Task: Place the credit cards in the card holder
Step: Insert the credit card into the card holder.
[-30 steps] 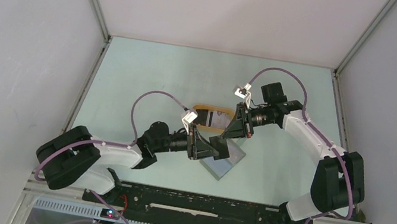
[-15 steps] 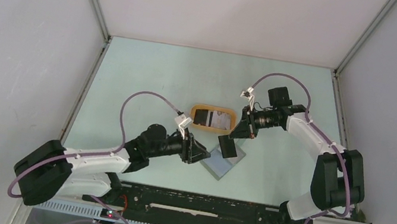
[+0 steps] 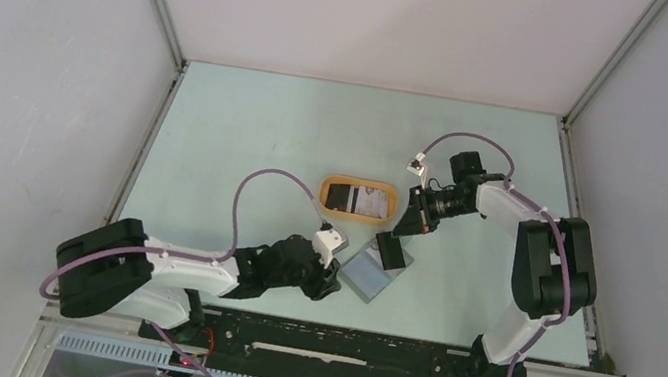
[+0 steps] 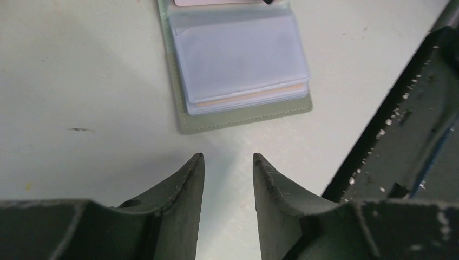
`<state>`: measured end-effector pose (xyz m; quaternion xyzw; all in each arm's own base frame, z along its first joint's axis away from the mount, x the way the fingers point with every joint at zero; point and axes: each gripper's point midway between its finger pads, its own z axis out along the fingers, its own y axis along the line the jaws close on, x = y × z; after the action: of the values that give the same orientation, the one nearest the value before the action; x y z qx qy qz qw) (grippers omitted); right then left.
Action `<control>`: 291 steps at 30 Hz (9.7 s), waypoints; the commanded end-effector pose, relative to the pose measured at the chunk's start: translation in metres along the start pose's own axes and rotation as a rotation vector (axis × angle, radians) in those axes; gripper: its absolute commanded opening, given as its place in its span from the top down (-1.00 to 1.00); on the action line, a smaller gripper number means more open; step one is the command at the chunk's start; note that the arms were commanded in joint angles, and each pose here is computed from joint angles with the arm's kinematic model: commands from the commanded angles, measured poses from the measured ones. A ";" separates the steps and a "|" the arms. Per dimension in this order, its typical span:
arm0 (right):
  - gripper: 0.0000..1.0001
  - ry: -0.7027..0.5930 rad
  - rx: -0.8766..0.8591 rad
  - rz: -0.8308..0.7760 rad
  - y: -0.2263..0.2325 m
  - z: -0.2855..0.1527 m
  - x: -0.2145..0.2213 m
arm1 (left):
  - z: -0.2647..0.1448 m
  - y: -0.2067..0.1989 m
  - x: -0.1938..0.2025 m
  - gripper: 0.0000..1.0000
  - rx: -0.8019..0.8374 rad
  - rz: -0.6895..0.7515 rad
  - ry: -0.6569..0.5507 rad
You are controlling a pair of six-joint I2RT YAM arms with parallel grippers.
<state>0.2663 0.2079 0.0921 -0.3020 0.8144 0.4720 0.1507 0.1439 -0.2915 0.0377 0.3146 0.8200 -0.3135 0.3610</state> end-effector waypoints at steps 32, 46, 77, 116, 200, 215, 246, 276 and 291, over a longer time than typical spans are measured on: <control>1.00 0.184 0.122 0.143 -0.011 0.035 0.034 | -0.012 0.046 -0.037 0.05 -0.336 -0.017 -0.126; 1.00 0.154 0.280 0.228 -0.029 0.035 0.040 | -0.052 0.039 -0.067 -0.23 -0.244 -0.262 -0.369; 1.00 0.182 0.059 0.252 0.006 0.052 0.039 | -0.003 0.008 -0.042 0.27 0.051 -0.380 -0.137; 0.62 0.242 0.083 0.267 0.006 0.066 0.049 | 0.020 0.005 -0.024 0.34 0.114 -0.454 0.014; -0.01 0.586 0.034 -0.007 0.043 0.064 0.100 | 0.020 -0.004 -0.024 0.38 0.176 -0.454 0.021; 0.06 0.500 0.057 0.051 0.027 0.053 0.083 | 0.020 -0.002 -0.023 0.38 0.176 -0.459 0.023; 0.14 0.487 -0.037 -0.050 0.052 0.057 0.071 | 0.000 0.010 -0.039 0.34 0.096 -0.425 -0.048; 0.64 0.301 -0.033 -0.973 0.066 0.060 0.059 | -0.076 0.012 -0.089 -0.45 0.118 -0.562 -0.449; 0.89 0.536 0.093 -1.069 0.032 0.082 0.093 | -0.052 0.013 -0.053 0.10 0.125 -0.660 -0.324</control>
<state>0.1668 0.2544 0.0308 -0.7493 0.5950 0.2377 0.1671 0.1643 -0.2541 0.0998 0.0000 0.7988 -0.4856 0.3550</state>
